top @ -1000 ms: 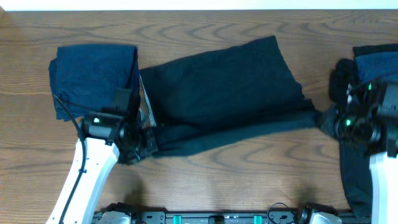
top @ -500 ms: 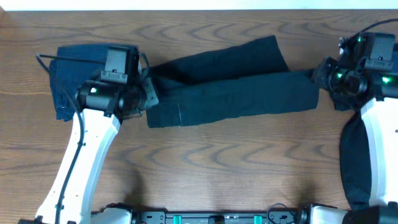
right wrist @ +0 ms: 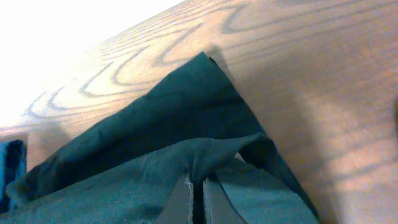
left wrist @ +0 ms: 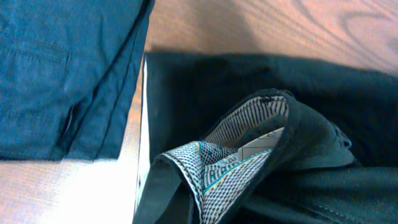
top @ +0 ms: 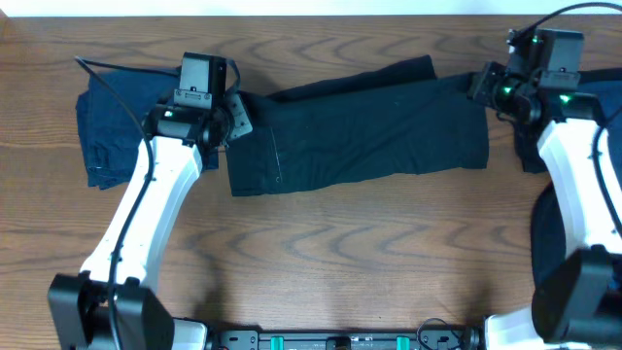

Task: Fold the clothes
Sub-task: 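Lower the folded edges onto the top edge and release both grippers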

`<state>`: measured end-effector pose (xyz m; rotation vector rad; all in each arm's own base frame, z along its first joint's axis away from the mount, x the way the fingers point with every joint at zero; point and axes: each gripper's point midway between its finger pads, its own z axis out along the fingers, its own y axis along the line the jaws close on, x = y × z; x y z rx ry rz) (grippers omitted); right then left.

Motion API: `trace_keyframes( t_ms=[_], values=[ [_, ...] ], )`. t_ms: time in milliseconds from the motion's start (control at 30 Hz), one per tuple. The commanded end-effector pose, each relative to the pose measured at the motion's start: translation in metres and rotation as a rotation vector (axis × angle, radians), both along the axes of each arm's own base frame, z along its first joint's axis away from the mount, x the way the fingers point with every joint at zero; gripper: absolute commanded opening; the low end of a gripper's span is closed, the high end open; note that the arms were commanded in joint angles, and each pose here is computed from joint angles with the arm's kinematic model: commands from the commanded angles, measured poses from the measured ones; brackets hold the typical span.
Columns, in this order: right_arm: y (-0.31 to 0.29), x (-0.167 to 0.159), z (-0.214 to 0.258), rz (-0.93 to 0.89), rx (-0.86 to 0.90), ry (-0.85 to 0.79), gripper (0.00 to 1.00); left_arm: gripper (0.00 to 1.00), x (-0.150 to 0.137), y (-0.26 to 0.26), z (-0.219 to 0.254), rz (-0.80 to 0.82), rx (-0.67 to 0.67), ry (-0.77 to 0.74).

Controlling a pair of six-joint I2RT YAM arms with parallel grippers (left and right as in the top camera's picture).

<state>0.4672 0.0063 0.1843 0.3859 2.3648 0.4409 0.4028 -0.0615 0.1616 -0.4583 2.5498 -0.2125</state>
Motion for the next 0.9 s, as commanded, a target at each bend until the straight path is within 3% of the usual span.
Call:
trace_keyframes(
  t_ms=[0,433,600,867],
  values=[
    [-0.009,0.019,-0.018,-0.012,-0.062,-0.002,0.01,0.06,0.018,0.019,-0.007,0.057,0.061,-0.021],
    [-0.003,0.090,-0.103,0.065,-0.133,-0.111,0.01,0.06,0.072,0.012,-0.090,0.046,0.069,-0.012],
    [0.000,0.104,-0.106,0.068,-0.137,-0.171,0.01,0.06,0.072,0.012,-0.115,0.037,0.083,0.030],
    [0.025,0.105,-0.099,0.150,-0.120,-0.205,0.01,0.06,0.065,0.015,-0.108,0.045,0.091,0.044]
  ],
)
